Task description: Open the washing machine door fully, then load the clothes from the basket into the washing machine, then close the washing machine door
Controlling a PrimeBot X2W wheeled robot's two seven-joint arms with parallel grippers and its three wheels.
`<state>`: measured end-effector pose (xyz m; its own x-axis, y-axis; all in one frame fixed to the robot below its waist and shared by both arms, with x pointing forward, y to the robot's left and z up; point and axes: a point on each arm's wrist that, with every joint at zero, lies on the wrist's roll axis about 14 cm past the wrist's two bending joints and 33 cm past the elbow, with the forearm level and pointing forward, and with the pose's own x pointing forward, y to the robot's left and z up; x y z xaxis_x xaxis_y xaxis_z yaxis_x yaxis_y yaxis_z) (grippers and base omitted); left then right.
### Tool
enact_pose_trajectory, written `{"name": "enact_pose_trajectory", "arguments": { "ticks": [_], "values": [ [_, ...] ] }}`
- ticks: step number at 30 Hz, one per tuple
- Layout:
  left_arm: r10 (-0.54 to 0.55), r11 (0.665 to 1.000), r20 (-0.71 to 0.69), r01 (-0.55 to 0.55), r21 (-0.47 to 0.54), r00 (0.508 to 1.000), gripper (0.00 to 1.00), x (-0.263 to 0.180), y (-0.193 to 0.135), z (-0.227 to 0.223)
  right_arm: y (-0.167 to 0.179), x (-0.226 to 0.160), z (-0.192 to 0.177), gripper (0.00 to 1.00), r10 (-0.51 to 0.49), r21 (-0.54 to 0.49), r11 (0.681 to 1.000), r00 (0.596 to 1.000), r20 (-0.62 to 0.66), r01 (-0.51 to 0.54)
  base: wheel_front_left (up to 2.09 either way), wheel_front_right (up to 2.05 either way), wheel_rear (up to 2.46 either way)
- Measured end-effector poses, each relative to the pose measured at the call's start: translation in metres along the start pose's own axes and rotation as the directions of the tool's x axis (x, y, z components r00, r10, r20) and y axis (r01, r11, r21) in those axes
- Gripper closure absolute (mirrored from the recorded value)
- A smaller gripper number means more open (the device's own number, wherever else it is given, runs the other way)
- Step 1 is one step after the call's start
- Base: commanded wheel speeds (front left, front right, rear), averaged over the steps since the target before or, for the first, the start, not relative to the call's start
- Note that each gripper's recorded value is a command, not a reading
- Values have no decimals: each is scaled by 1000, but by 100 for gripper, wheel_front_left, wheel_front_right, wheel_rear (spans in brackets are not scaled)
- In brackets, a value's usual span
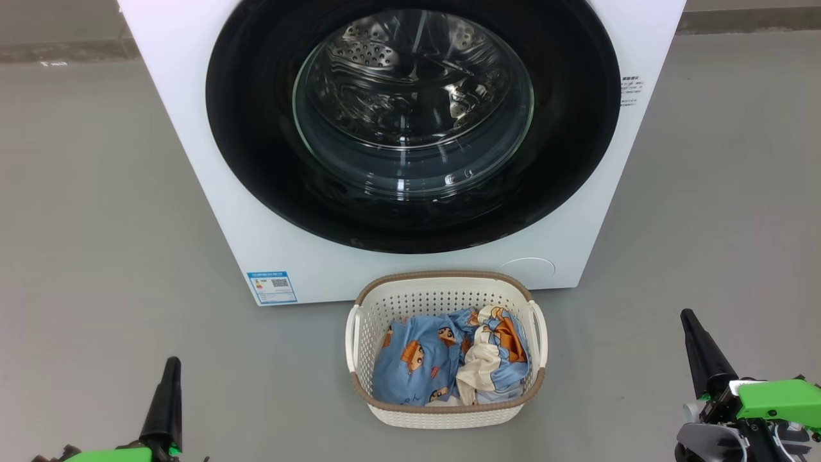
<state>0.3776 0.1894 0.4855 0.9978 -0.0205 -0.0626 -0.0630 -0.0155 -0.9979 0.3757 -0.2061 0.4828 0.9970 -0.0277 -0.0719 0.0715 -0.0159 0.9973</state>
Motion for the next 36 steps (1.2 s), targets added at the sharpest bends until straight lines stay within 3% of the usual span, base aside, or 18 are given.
{"name": "enact_pose_trajectory", "arguments": {
  "ticks": [19, 20, 26, 36],
  "values": [
    [0, 1000, 0, 0, 0, 1000, 100, 0, 0, 0, 0, 0, 0, 100, 0, 0, 1000, 1000, 0, 0, 0, 0, 0],
    [4, 1000, 0, -4, -1, 1000, 0, 0, 1, 0, -1, 0, 0, 0, -4, 1, 1000, 1000, 0, 4, 0, 0, 0],
    [102, 994, -2, -102, -25, 995, 0, -16, 35, -6, -40, -18, -5, 0, -118, 28, 993, 993, 3, 118, 0, 0, 0],
    [97, 995, 3, -97, 13, 995, 0, -15, 33, -9, -39, -17, -3, 0, -114, 5, 993, 993, 20, 114, 0, 0, 0]
  ]
}}
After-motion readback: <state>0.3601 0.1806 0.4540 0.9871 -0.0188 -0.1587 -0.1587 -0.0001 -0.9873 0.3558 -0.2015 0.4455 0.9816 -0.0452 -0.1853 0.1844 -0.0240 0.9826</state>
